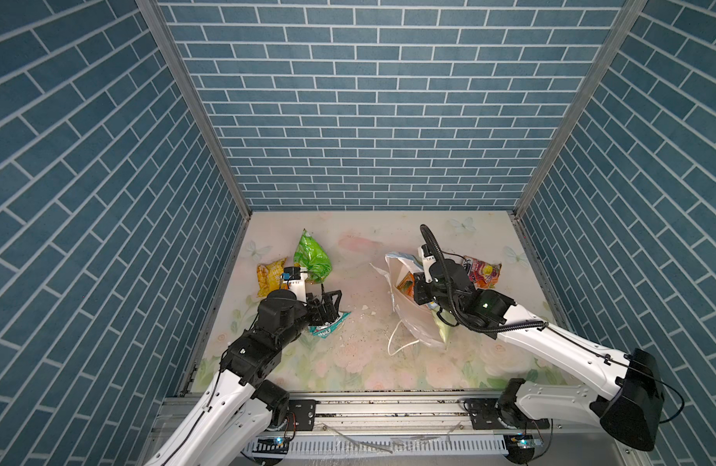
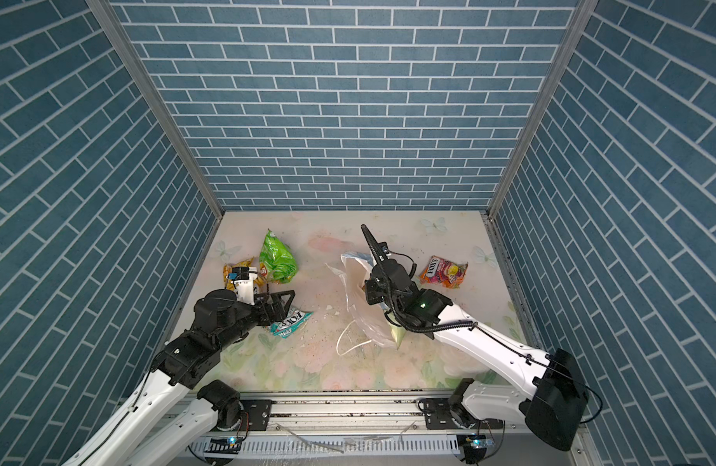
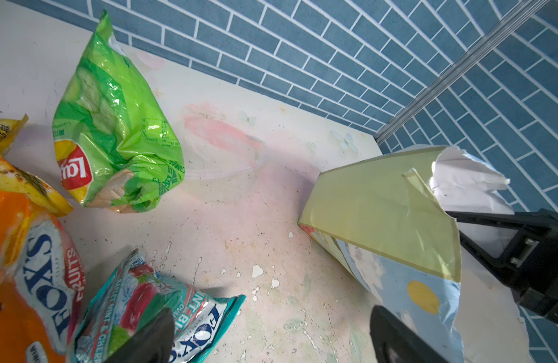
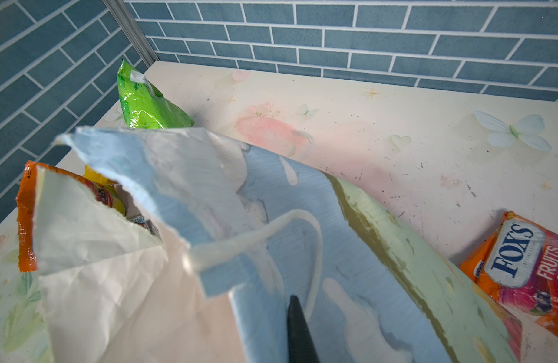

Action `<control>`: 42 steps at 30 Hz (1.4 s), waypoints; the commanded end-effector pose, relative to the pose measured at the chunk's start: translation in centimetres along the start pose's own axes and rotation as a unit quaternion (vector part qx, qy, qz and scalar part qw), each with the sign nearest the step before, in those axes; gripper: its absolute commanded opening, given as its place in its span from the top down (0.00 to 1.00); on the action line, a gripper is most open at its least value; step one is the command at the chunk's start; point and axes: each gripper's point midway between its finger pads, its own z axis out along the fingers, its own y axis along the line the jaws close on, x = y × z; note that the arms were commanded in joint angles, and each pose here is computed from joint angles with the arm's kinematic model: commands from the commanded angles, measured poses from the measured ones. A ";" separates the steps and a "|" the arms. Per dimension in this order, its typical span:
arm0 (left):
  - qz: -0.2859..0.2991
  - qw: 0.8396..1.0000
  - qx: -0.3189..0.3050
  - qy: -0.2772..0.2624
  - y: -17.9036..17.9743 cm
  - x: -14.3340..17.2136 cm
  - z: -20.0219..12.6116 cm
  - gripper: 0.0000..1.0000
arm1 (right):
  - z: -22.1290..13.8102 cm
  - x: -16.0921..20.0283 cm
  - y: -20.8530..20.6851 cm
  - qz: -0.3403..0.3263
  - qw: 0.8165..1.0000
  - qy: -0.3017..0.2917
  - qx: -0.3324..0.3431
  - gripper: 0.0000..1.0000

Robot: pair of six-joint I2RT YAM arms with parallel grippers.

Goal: Take the snacks out of the paper bag
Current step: Pick up the snack from the paper bag.

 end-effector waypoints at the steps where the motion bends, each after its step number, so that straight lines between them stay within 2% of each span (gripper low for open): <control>1: 0.016 1.000 0.002 -0.010 -1.1 -0.9 -0.8 0.04 | -0.5 -0.2 -0.6 0.027 1.000 -0.003 0.011 1.00; 9: 0.020 1.000 0.000 0.001 -1.4 0.3 -1.4 0.04 | -0.3 0.0 -0.7 0.033 0.999 0.001 0.013 1.00; 15: 0.013 1.000 0.023 0.008 -2.7 0.6 -1.9 0.05 | -0.1 0.0 -0.7 0.033 0.999 0.002 0.017 1.00; 27: 0.047 0.994 0.103 0.001 -8.9 -0.6 -3.9 0.06 | 0.2 -0.5 0.0 0.034 0.999 0.009 0.005 1.00; 42: 0.087 0.978 0.187 0.014 -16.9 0.2 -2.0 0.07 | -1.0 -1.0 -0.2 0.009 1.000 0.020 0.009 1.00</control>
